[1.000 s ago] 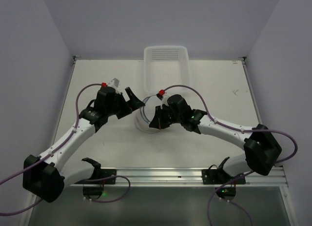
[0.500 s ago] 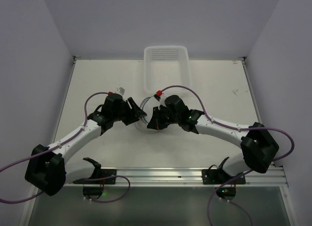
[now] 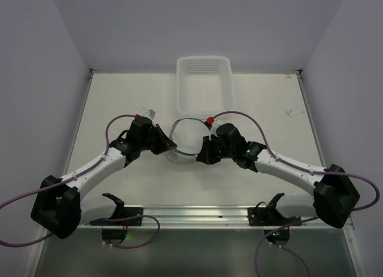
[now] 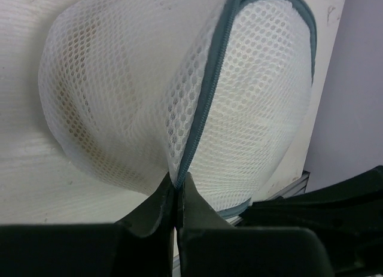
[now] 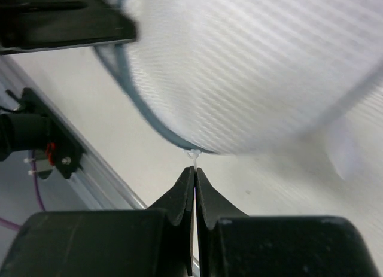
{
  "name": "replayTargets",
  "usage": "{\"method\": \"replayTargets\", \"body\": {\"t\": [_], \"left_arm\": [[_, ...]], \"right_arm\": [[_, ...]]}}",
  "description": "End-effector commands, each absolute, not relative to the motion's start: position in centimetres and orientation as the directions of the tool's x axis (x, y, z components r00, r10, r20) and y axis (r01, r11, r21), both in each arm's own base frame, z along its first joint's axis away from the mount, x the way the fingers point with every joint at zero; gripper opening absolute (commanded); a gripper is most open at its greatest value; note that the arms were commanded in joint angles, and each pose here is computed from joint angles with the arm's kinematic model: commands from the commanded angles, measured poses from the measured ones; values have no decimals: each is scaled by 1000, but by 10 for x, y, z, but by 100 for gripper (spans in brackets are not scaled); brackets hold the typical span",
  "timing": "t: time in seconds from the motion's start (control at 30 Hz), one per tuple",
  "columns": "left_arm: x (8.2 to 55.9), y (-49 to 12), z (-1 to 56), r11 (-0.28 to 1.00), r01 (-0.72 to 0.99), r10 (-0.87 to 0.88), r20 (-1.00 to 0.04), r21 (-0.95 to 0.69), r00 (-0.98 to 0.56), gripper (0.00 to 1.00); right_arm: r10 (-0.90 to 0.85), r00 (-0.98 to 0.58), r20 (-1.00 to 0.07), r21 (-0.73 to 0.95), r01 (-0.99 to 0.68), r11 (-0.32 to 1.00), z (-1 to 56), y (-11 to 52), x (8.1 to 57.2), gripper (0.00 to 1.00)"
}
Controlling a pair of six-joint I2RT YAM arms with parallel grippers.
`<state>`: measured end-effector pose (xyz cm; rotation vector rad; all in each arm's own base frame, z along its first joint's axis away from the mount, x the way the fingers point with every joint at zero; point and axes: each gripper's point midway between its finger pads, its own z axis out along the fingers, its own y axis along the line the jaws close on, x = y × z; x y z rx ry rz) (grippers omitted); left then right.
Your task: Unzip the laundry bag and remove the bra
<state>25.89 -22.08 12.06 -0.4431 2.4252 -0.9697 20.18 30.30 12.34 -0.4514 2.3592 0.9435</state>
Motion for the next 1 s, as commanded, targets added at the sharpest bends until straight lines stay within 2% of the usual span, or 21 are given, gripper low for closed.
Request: {"method": "replayTargets", "body": {"t": [0.0, 0.17, 0.27, 0.3, 0.37, 0.4, 0.43, 0.5, 0.53, 0.63, 0.73, 0.83, 0.97], "left_arm": [[250, -214, 114, 702, -103, -447, -324, -704, -834, 0], [234, -215, 104, 664, -112, -456, -282, -739, -844, 0], [231, -215, 107, 649, -101, -462, -286, -754, -839, 30], [231, -215, 112, 640, -87, -465, -295, -764, -835, 51], [232, -214, 118, 637, -72, -470, -312, -768, -825, 76], [232, -212, 125, 637, -59, -473, -328, -769, -818, 93], [234, -211, 128, 643, -55, -476, -342, -764, -810, 98], [237, -205, 139, 667, -37, -466, -377, -744, -801, 100], [241, -200, 141, 679, -36, -468, -395, -733, -791, 100], [250, -191, 155, 715, -6, -452, -457, -699, -766, 100], [261, -187, 166, 741, 28, -430, -506, -671, -747, 97], [270, -188, 165, 757, 46, -401, -519, -652, -755, 93], [286, -187, 164, 782, 64, -371, -545, -620, -752, 87]], "right_arm": [[-74, -803, -591, 463, -413, 784, 104, 261, 212, 0], [-93, -766, -636, 432, -454, 779, 117, 256, 224, 0], [-133, -751, -646, 437, -507, 743, 126, 267, 226, 0], [-147, -752, -643, 433, -514, 741, 126, 267, 226, 0], [-159, -736, -658, 413, -530, 741, 132, 268, 230, 0], [-161, -734, -660, 400, -525, 751, 133, 265, 231, 3], [-167, -719, -675, 387, -536, 750, 138, 264, 232, 14], [-175, -713, -679, 371, -539, 757, 147, 260, 232, 29], [-171, -694, -700, 359, -548, 756, 160, 260, 235, 42], [-173, -684, -709, 338, -545, 767, 177, 254, 234, 64], [-118, -648, -753, 333, -530, 780, 215, 251, 242, 78], [-57, -643, -764, 349, -486, 801, 233, 251, 250, 84], [10, -651, -759, 377, -427, 822, 248, 261, 267, 86]]}}
